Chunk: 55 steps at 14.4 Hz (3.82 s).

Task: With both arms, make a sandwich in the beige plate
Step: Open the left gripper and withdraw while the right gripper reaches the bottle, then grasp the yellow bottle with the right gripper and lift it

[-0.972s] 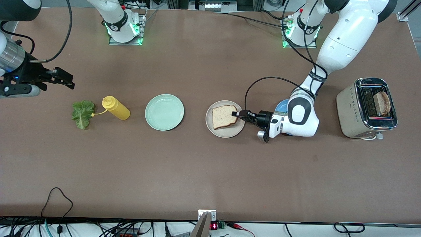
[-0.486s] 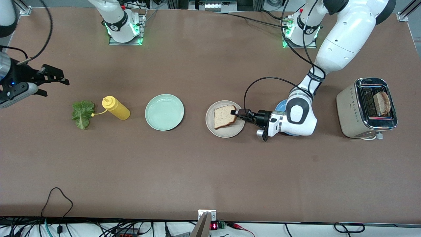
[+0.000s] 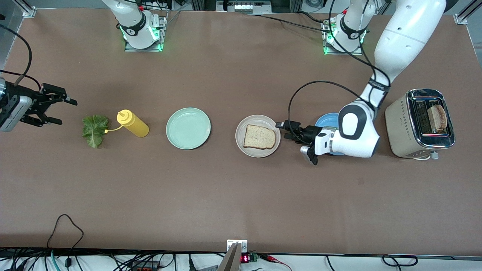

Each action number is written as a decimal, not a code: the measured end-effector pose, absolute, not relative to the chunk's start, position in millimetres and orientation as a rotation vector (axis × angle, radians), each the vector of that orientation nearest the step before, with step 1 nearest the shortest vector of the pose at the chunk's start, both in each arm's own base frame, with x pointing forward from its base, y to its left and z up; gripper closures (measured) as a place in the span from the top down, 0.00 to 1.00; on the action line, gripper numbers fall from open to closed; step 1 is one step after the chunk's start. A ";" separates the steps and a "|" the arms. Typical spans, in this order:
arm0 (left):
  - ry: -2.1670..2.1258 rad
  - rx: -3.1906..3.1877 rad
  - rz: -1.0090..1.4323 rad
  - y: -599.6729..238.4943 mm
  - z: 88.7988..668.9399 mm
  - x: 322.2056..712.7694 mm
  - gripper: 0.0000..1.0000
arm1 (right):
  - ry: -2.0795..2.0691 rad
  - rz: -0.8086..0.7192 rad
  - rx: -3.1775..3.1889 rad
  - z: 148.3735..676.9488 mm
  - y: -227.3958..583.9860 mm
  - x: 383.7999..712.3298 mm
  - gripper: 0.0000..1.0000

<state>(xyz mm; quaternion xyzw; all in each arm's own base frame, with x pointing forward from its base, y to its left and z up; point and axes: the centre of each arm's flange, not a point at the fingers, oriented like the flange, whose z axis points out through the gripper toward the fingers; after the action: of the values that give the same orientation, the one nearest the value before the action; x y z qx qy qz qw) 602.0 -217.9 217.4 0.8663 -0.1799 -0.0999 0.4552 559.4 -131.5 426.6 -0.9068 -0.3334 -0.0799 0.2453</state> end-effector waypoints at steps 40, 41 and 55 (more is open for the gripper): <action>-0.201 3.143 -0.098 -21.2 593.0 533.9 1.00 | -1.146 -1.160 -1.508 100.3 -60.7 497.8 0.58; -0.201 3.142 -0.099 -21.1 592.8 533.9 1.00 | -1.137 -1.148 -1.514 102.0 -59.7 500.3 0.58; -0.200 3.142 -0.091 -21.3 595.7 534.1 1.00 | -1.434 -0.729 -1.933 269.5 70.4 612.1 0.44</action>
<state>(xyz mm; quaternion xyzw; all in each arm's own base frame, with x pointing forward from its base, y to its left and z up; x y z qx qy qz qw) 534.1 -21.3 595.7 0.9976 -0.0635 -0.0288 -0.0038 612.1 70.4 269.5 -0.7313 -0.5423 -0.2758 0.3081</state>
